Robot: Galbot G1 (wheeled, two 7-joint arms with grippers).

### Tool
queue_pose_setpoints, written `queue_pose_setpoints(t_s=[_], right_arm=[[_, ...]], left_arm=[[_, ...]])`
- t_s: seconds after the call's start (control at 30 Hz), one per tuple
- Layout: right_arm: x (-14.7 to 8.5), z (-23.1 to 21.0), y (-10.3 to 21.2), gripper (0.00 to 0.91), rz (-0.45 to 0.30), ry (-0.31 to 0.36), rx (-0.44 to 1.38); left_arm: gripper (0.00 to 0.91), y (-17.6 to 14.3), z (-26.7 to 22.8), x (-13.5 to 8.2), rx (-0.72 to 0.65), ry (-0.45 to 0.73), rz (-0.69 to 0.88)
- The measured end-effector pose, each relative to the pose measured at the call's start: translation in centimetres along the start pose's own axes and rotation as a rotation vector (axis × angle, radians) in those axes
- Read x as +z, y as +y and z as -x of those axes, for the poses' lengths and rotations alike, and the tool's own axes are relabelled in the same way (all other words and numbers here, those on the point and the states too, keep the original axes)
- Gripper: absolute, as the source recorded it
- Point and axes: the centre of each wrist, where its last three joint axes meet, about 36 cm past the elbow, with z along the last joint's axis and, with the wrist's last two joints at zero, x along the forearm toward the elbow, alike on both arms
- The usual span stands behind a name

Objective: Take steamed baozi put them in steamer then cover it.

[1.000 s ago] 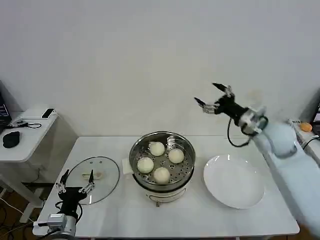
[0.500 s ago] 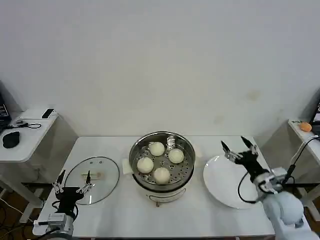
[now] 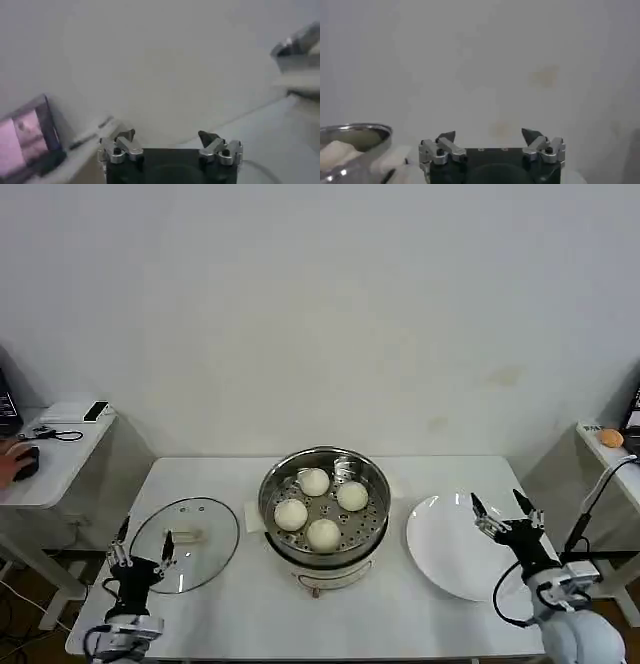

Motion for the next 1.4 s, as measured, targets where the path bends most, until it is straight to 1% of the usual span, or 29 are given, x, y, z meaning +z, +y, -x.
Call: queue_pose_setpoints(t_s=[0.2,0.3,0.4,0.57,0.73,1.07,1.4], right_arm=[[0.0,-0.7,-0.4,0.907,-0.010,-0.006,0.025],[0.1,-1.1,-0.3,0.907,-0.011,-0.006,0.031],[0.4,-1.6,-0.4,0.907,-0.015,-0.002,0.040],[0.6,-2.3,-0.5,0.907,-0.023,0.000,0.051],[0.9,-2.7,-0.5,0.907,-0.024,0.006,0.062],[1.8,-3.7,0.0,0.907,-0.024,0.019,0.073],[2.0,-4.1,0.3,0.907,-0.024,0.020,0.081]], left_arm=[[0.907,-1.5,0.8,2.5,0.046,-0.080,0.304],[0.907,-1.9,1.3,3.8,0.076,-0.109,0.409],[0.907,-2.1,1.8,4.9,0.100,-0.127,0.479],[0.907,-2.5,2.7,6.3,0.133,-0.138,0.532],[0.907,-2.9,3.8,6.9,0.158,-0.145,0.557],[0.907,-2.6,6.2,7.1,0.170,-0.158,0.595],[0.907,-2.5,8.1,7.9,0.180,-0.152,0.617]])
